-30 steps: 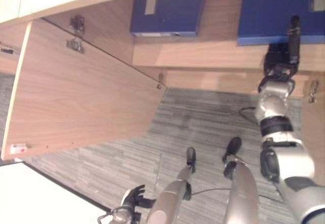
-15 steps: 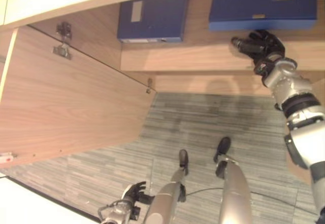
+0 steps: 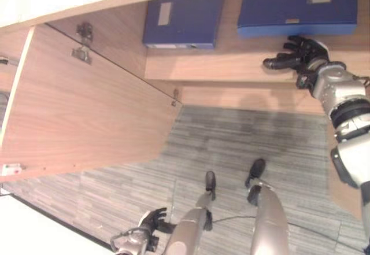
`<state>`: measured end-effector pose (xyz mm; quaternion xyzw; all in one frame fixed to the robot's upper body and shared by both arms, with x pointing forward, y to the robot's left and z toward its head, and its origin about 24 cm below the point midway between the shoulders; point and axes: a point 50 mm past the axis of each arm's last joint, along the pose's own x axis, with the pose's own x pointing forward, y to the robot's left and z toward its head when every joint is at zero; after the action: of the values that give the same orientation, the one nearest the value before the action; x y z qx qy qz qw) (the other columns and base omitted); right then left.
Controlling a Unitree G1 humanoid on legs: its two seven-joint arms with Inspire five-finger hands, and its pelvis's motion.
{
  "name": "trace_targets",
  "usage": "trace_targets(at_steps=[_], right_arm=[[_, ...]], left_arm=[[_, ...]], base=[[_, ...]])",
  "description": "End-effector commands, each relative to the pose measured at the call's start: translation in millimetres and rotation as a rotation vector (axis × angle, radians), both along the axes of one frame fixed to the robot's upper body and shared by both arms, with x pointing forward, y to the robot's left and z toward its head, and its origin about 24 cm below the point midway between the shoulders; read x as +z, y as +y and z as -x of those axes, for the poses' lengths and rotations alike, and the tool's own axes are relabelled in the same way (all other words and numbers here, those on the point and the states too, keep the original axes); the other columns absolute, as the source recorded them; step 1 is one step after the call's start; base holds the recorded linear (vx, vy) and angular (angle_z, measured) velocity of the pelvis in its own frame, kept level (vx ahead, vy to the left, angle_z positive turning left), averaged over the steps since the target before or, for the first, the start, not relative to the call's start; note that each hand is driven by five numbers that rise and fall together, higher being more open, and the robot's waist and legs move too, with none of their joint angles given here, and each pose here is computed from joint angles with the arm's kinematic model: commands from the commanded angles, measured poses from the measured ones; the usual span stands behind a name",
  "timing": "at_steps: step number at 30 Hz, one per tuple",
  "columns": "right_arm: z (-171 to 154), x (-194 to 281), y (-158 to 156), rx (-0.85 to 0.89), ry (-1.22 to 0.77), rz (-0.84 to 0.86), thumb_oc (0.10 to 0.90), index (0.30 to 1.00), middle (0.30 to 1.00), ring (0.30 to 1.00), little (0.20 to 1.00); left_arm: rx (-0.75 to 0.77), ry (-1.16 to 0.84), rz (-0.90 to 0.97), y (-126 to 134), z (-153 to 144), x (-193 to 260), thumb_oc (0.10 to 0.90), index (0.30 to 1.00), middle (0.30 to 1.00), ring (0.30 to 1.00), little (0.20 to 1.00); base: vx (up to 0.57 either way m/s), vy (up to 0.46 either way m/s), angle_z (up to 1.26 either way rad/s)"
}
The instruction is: Put the empty folder in the office cabinet
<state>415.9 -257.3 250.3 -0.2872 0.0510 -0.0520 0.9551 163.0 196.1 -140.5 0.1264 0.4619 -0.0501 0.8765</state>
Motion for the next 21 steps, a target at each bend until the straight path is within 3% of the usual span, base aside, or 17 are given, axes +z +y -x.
trace_targets(at_steps=[1, 3, 5, 7, 9, 13, 21], right_arm=[[8, -27, -25, -0.077, 0.339, 0.572, 0.800, 0.900, 0.900, 0.900, 0.900], [11, -35, -32, -0.070, 0.430, 0.861, 0.800, 0.900, 0.900, 0.900, 0.900], [16, -38, -44, -0.095, 0.426, 0.896, 0.800, 0.900, 0.900, 0.900, 0.900], [30, -60, -65, -0.064, 0.570, 0.952, 0.800, 0.900, 0.900, 0.900, 0.900], [33, -74, -61, 0.017, 0.640, 1.030, 0.800, 0.900, 0.900, 0.900, 0.900], [32, -83, -55, 0.054, 0.664, 1.073, 0.800, 0.900, 0.900, 0.900, 0.900], [24, -89, -21, 0.215, 0.591, 1.082, 0.800, 0.900, 0.900, 0.900, 0.900]], left_arm=[[-0.042, 0.101, -0.126, 41, 28, -3, 0.800, 0.900, 0.900, 0.900, 0.900], [-0.048, 0.068, -0.110, 39, 19, 0, 0.800, 0.900, 0.900, 0.900, 0.900], [-0.074, -0.012, -0.071, 33, 25, 6, 0.800, 0.900, 0.900, 0.900, 0.900], [-0.142, -0.117, 0.052, 25, 26, 29, 0.800, 0.900, 0.900, 0.900, 0.900], [-0.242, -0.157, 0.079, 24, 25, 46, 0.800, 0.900, 0.900, 0.900, 0.900], [-0.263, -0.083, 0.026, 27, 33, 31, 0.800, 0.900, 0.900, 0.900, 0.900], [-0.399, -0.171, -0.013, 8, 4, 41, 0.800, 0.900, 0.900, 0.900, 0.900]], base=[[0.00, 0.000, 0.00], [0.00, 0.008, 0.02], [-0.03, -0.012, 0.05], [-0.03, -0.010, 0.04], [0.00, 0.036, 0.20], [0.00, 0.024, -0.02], [-0.01, 0.011, -0.04]])
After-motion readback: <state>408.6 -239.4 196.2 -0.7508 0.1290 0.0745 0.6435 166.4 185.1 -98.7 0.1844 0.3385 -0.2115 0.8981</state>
